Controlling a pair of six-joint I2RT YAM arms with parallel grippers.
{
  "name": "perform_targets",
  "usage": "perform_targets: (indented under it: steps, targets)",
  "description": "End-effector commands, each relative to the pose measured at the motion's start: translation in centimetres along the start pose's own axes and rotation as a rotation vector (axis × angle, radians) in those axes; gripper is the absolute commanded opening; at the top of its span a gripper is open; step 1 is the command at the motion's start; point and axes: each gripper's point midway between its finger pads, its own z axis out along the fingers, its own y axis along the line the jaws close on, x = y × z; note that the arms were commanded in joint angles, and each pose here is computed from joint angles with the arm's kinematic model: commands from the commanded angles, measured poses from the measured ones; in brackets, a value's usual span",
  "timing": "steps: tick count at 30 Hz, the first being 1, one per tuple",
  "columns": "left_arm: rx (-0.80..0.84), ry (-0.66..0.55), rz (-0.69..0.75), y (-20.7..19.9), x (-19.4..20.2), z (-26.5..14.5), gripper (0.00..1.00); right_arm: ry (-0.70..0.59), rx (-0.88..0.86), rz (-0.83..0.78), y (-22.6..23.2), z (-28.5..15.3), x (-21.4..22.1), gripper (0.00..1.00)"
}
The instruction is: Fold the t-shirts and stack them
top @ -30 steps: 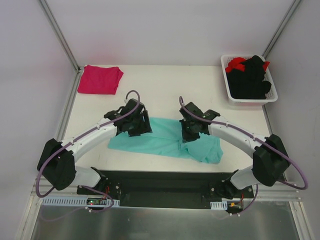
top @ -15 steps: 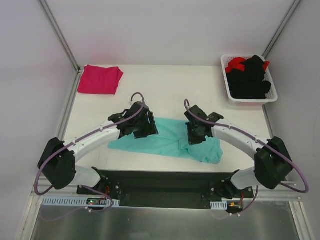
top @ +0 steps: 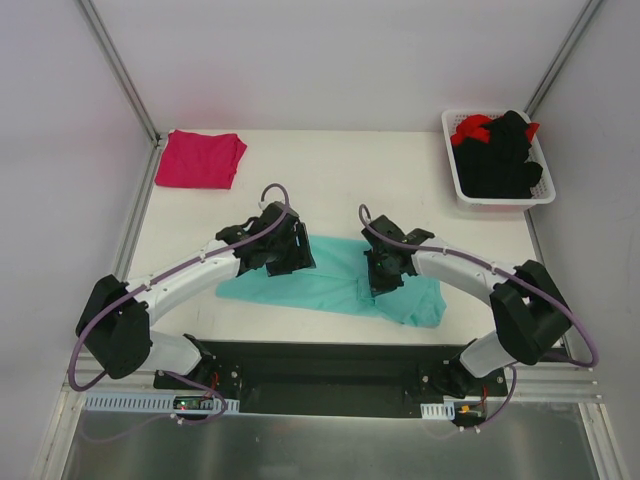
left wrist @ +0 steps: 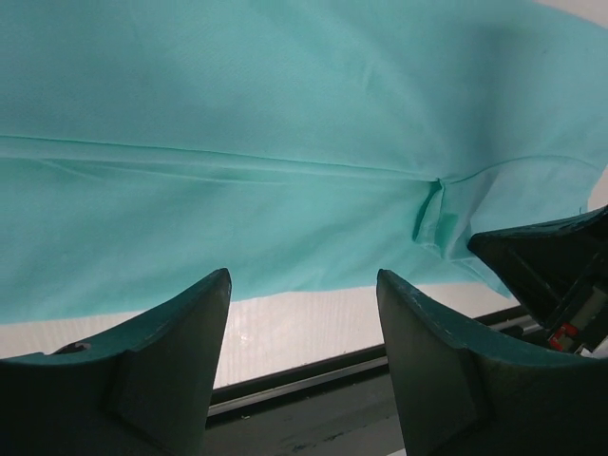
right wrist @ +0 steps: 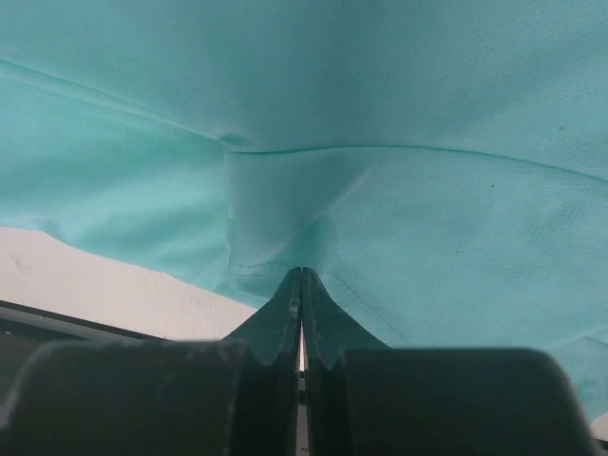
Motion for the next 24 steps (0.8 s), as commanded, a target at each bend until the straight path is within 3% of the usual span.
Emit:
perform_targets:
  steps: [1,14,24]
  targets:
    - [-0.025,-0.037,0.019,0.0,-1.5,-0.6,0.63,0.030,-0.026,0.008,0.5,0.6,1.4,0.01]
    - [-0.035,-0.025,0.019,0.1,-1.6,-0.4,0.63,0.048,-0.038,-0.013,2.1,1.2,2.5,0.01]
    - [-0.026,-0.019,0.023,-0.2,-1.7,-0.4,0.62,-0.030,-0.009,-0.028,1.6,-2.5,0.6,0.01]
